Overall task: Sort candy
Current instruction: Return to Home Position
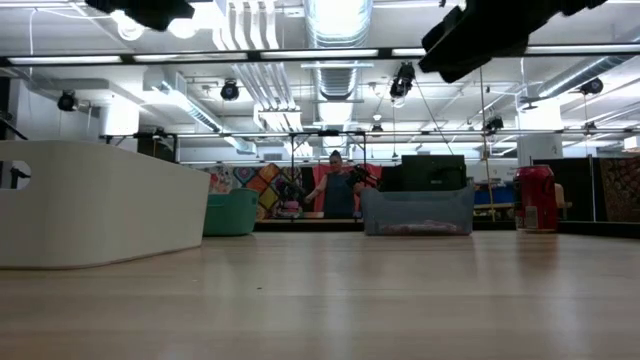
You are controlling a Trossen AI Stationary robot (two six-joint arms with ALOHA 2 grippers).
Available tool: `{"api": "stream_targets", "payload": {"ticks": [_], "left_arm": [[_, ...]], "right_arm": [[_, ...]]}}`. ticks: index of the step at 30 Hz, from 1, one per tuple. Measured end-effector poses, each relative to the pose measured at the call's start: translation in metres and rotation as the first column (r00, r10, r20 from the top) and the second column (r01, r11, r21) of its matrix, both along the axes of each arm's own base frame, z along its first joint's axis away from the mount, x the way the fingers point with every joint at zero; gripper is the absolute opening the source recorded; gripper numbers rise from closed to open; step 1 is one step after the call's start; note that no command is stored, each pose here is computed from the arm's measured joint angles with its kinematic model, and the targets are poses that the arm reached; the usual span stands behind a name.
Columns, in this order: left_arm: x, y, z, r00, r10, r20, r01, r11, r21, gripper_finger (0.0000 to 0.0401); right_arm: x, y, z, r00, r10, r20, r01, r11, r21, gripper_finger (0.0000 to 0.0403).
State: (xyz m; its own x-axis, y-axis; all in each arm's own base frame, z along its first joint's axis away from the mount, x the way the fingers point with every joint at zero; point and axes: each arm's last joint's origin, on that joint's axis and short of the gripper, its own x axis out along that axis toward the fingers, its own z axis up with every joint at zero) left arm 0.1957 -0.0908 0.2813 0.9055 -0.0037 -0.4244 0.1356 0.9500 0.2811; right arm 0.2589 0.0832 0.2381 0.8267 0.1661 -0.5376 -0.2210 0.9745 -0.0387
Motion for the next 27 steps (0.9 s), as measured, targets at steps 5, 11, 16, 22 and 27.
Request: {"api": "stream_targets", "payload": {"ticks": [5, 11, 16, 22, 27], "left_arm": [[-0.016, 0.027, -0.013, 0.998, 0.008, 0.057, -0.004, 0.997, -0.075, 0.0], [-0.042, 0.045, -0.027, 0.993, 0.047, 0.107, -0.036, 0.995, -0.098, 0.0], [-0.064, 0.053, -0.036, 0.981, 0.058, 0.183, -0.033, 0.99, -0.14, 0.0], [-0.082, 0.06, -0.042, 0.961, 0.076, 0.265, -0.03, 0.984, -0.174, 0.0], [-0.094, 0.066, -0.052, 0.941, 0.119, 0.317, -0.063, 0.981, -0.182, 0.0]], "right_arm": [[0.002, -0.01, -0.002, 1.0, 0.005, -0.001, -0.006, 0.999, -0.042, 0.0009], [-0.004, -0.014, -0.004, 0.997, 0.062, 0.036, -0.06, 0.997, -0.055, 0.0009], [-0.024, -0.025, -0.005, 0.995, 0.04, 0.089, -0.036, 0.998, -0.043, 0.0009], [-0.058, -0.038, -0.007, 0.986, 0.006, 0.165, -0.003, 1.0, -0.017, 0.0009], [-0.083, -0.049, -0.008, 0.971, -0.022, 0.24, 0.024, 1.0, -0.005, 0.0009]]}}
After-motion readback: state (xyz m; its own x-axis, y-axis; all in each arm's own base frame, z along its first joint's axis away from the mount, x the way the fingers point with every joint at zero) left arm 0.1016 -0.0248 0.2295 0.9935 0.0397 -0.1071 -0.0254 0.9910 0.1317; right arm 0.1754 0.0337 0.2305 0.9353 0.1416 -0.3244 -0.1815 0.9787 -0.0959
